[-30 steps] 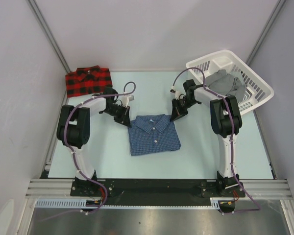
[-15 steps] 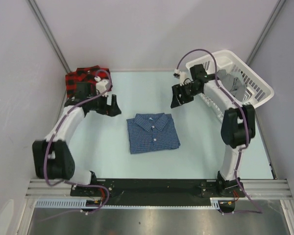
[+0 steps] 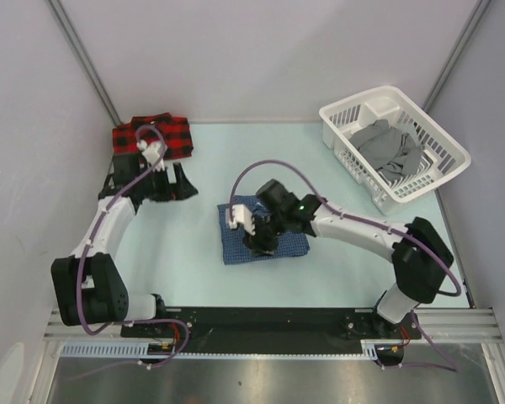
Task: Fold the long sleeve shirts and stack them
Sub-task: Fold the shirt
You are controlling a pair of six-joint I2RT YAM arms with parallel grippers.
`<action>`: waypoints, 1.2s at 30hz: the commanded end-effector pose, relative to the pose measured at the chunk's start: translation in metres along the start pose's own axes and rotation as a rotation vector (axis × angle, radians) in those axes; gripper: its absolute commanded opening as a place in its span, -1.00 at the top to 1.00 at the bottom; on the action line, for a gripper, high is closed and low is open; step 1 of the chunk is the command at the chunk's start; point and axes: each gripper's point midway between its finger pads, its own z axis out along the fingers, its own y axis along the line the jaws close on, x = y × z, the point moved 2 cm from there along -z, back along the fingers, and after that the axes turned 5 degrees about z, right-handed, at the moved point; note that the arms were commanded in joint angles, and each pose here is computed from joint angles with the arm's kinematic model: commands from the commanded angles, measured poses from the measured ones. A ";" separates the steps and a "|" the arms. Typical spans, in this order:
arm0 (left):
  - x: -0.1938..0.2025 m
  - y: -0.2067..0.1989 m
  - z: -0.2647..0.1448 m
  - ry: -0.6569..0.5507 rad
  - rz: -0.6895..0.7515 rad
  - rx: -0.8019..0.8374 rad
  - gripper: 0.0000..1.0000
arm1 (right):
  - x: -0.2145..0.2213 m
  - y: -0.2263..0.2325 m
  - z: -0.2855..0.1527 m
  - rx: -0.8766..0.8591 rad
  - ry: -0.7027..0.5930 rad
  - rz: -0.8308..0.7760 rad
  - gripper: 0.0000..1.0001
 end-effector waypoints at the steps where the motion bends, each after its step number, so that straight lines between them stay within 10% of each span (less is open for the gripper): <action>1: 0.061 -0.030 0.000 0.119 -0.288 0.149 -0.99 | -0.041 0.010 0.036 -0.022 -0.120 -0.240 0.10; 19: 0.110 -0.030 0.001 0.170 -0.346 0.125 -0.99 | 0.016 -0.009 0.133 -0.006 0.021 -0.260 0.26; 23: 0.101 -0.046 -0.009 0.137 -0.338 0.258 -0.99 | -0.010 0.001 0.103 -0.030 -0.055 -0.219 0.02; 30: 0.097 -0.130 -0.033 0.130 -0.247 0.618 -0.99 | -0.057 0.012 -0.022 -0.146 -0.287 0.398 -0.92; 36: 0.135 -0.194 -0.018 0.291 -0.198 0.794 -0.99 | 0.001 0.019 -0.046 -0.325 -0.271 0.872 -0.99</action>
